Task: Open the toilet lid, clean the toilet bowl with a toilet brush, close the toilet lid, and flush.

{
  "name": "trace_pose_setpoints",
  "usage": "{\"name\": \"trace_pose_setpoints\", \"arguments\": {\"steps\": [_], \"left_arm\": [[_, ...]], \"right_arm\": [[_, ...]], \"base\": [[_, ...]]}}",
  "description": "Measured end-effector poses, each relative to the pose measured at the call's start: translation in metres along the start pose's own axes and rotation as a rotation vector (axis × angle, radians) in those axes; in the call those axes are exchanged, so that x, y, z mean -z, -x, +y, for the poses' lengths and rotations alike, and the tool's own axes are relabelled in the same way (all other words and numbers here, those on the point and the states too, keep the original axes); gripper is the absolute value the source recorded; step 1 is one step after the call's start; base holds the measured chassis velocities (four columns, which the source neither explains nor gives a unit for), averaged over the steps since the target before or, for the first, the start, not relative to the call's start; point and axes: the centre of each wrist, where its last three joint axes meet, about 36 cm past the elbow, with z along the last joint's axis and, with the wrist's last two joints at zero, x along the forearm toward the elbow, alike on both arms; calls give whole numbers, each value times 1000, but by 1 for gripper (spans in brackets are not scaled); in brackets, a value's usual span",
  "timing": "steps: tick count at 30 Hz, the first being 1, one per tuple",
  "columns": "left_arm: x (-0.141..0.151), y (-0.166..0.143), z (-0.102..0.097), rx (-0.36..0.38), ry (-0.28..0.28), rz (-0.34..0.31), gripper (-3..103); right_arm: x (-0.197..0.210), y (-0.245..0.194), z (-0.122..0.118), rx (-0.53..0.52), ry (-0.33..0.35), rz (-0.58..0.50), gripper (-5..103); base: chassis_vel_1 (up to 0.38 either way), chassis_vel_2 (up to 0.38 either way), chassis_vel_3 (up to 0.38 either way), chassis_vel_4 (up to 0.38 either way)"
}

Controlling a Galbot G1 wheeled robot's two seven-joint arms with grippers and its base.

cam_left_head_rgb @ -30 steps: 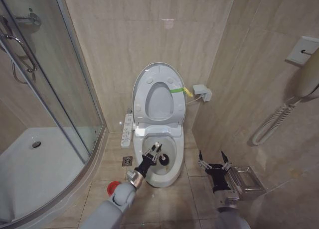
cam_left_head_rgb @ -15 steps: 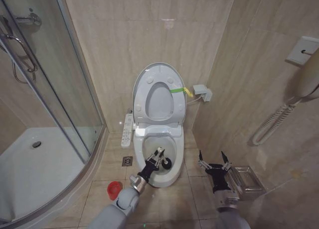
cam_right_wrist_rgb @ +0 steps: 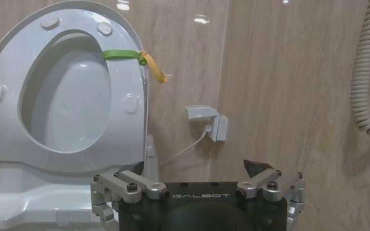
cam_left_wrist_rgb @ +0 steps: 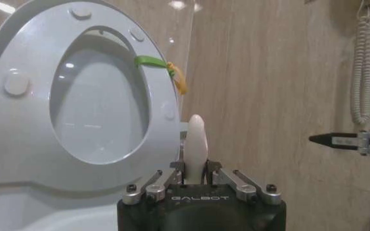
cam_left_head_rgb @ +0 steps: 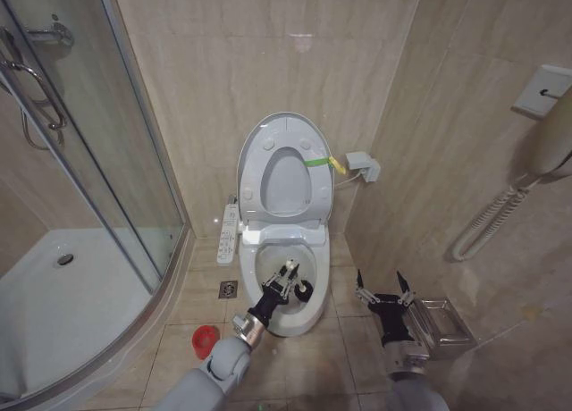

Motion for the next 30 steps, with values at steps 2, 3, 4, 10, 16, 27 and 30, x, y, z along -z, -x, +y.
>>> {"name": "trace_pose_setpoints", "arguments": {"steps": [2, 3, 4, 10, 16, 27, 30], "left_arm": [[-5, -2, 1, 8, -2, 15, 21], [-5, -2, 1, 8, -2, 15, 21], [-10, -4, 2, 15, -4, 27, 21], [-37, -2, 23, 65, 4, 70, 21], [-49, 4, 47, 110, 6, 73, 21], [-3, 3, 15, 46, -4, -14, 21], [-1, -5, 4, 38, 14, 3, 21]], "right_arm": [[0, 0, 0, 0, 0, 0, 100], [0, 0, 0, 0, 0, 0, 100], [0, 0, 0, 0, 0, 0, 100], [0, 0, 0, 0, 0, 0, 100], [0, 0, 0, 0, 0, 0, 100], [0, 0, 0, 0, 0, 0, 100], [0, 0, 0, 0, 0, 0, 100]], "base": [[0, 0, 0, 0], [0, 0, 0, 0], [0, 0, 0, 0], [0, 0, 0, 0], [0, 0, 0, 0], [0, 0, 0, 0], [0, 0, 0, 0]]}}
